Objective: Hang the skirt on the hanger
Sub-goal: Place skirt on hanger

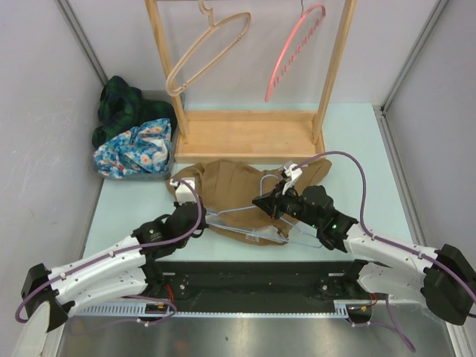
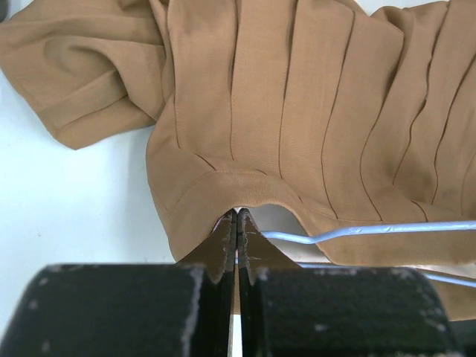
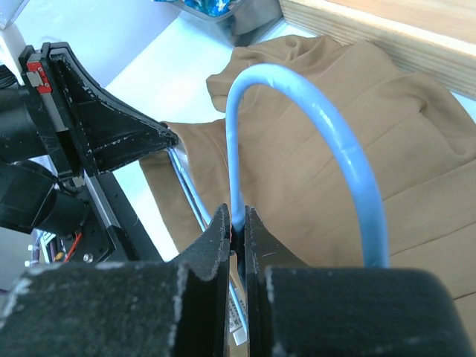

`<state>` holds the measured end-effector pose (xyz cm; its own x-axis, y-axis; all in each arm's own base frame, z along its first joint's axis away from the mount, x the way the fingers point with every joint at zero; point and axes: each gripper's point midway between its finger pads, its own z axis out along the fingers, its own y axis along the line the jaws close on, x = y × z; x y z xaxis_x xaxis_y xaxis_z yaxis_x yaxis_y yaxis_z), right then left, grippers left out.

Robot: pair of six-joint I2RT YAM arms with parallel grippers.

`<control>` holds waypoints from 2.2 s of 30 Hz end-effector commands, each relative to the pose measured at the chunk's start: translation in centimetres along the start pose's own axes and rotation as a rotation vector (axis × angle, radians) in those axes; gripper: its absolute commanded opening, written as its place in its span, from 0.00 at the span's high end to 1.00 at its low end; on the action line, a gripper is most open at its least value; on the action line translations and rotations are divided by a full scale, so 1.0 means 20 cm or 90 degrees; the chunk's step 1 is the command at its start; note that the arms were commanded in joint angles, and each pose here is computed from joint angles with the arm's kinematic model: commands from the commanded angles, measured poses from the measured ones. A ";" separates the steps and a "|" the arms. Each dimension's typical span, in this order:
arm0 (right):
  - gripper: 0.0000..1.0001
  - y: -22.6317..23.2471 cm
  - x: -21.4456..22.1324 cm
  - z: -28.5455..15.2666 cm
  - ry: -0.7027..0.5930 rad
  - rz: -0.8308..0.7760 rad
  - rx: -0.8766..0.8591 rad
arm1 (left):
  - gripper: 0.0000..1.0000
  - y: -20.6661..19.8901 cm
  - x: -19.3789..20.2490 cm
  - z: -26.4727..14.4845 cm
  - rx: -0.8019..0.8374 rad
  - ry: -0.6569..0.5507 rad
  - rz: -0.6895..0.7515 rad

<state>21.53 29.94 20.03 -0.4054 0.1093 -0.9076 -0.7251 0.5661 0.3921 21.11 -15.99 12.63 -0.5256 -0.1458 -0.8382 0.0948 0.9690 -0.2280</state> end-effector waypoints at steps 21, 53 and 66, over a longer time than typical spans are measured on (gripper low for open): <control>1.00 0.07 -0.33 -0.02 -0.200 0.040 -0.025 | 1.00 -0.06 -0.13 -0.05 0.010 -0.031 -0.108; 1.00 0.05 -0.08 0.19 -0.138 0.071 -0.075 | 0.80 -0.11 -0.12 -0.01 -0.001 -0.013 -0.107; 1.00 0.14 -0.20 0.16 -0.169 0.067 -0.130 | 0.57 0.17 -0.30 -0.19 -0.139 -0.087 -0.158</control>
<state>22.64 33.79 19.96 -0.4144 0.2802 -0.8659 -0.7570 0.4220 0.4988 21.46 -13.32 16.63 -0.4605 -0.3401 -0.8199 -0.1266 0.9394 -0.3186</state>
